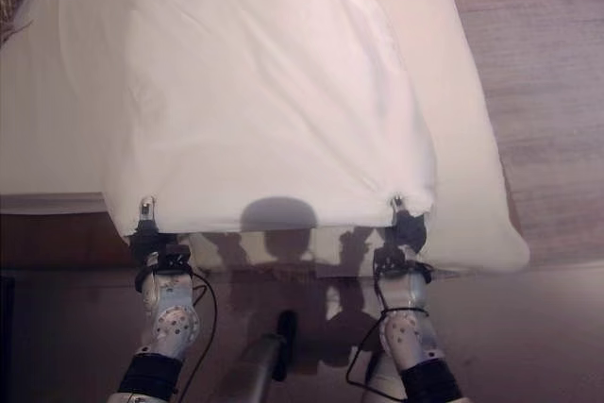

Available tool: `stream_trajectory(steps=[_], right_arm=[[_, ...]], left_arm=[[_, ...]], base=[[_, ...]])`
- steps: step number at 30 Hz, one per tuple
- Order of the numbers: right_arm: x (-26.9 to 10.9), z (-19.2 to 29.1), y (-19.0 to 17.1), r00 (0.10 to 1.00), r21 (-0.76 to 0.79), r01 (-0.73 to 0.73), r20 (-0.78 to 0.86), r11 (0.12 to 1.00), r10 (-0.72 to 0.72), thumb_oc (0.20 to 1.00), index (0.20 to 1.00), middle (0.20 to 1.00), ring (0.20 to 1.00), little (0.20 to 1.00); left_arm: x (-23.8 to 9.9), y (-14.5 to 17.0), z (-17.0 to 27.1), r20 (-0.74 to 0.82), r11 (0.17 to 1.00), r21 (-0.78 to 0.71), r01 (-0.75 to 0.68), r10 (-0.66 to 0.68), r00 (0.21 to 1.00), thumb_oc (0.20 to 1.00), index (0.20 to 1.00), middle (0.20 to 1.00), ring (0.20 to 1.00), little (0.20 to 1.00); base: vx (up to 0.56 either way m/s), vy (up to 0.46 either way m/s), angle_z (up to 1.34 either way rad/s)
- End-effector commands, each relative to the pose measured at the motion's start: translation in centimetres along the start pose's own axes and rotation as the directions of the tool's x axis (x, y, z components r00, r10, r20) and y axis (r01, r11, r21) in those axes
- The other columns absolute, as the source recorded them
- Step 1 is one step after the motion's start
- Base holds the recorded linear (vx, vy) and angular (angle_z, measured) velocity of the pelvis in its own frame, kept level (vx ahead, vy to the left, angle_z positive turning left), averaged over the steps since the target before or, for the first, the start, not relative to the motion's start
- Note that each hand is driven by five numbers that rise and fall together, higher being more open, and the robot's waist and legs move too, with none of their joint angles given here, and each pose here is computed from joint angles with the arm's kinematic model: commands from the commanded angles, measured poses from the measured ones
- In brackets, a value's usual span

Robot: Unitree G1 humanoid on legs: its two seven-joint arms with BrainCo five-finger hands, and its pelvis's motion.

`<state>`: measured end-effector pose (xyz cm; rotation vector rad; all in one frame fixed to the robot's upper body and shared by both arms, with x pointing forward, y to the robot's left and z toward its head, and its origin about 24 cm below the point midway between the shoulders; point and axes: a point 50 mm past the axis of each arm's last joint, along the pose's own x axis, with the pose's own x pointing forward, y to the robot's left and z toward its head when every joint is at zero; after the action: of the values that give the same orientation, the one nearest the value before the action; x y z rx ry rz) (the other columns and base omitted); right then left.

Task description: Make the bed

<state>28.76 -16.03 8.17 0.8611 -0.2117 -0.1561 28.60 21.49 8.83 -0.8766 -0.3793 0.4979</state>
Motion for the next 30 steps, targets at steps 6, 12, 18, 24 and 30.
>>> stream_trajectory(steps=[6, 12, 18, 24, 30], right_arm=[[-0.6, 3.1, -3.0, 0.993, -0.097, 0.046, 0.117, 0.994, -0.035, 0.2, 0.2, 0.2, 0.2, 0.2], [-0.5, 4.7, -4.0, 0.984, -0.141, 0.083, 0.169, 0.986, -0.059, 0.2, 0.2, 0.2, 0.2, 0.2], [0.1, 5.2, -3.5, 0.981, -0.15, 0.059, 0.189, 0.987, -0.03, 0.2, 0.2, 0.2, 0.2, 0.2], [0.4, 5.6, -3.6, 0.971, -0.123, 0.105, 0.228, 0.987, -0.075, 0.2, 0.2, 0.2, 0.2, 0.2], [-0.4, 5.7, -4.1, 0.966, -0.15, 0.139, 0.238, 0.979, -0.101, 0.2, 0.2, 0.2, 0.2, 0.2]], left_arm=[[0.6, 0.7, 5.4, 0.231, 0.999, 0.043, 0.032, -0.041, 0.972, 0.2, 0.2, 0.2, 0.2, 0.2], [0.2, 0.4, 4.0, 0.172, 0.998, 0.007, 0.059, -0.059, 0.983, 0.2, 0.2, 0.2, 0.2, 0.2], [0.0, 0.5, 5.0, 0.213, 0.998, 0.001, 0.064, -0.062, 0.975, 0.2, 0.2, 0.2, 0.2, 0.2], [0.2, 0.1, 4.9, 0.209, 0.997, 0.032, 0.073, -0.078, 0.975, 0.2, 0.2, 0.2, 0.2, 0.2], [0.2, -1.8, 4.4, 0.165, 0.977, 0.082, 0.196, -0.208, 0.964, 0.2, 0.2, 0.2, 0.2, 0.2]], base=[[-0.01, 0.015, 0.13], [0.01, -0.115, 0.11], [-0.03, 0.043, 0.24], [-0.04, 0.375, 0.02], [-0.04, 0.675, 0.3]])
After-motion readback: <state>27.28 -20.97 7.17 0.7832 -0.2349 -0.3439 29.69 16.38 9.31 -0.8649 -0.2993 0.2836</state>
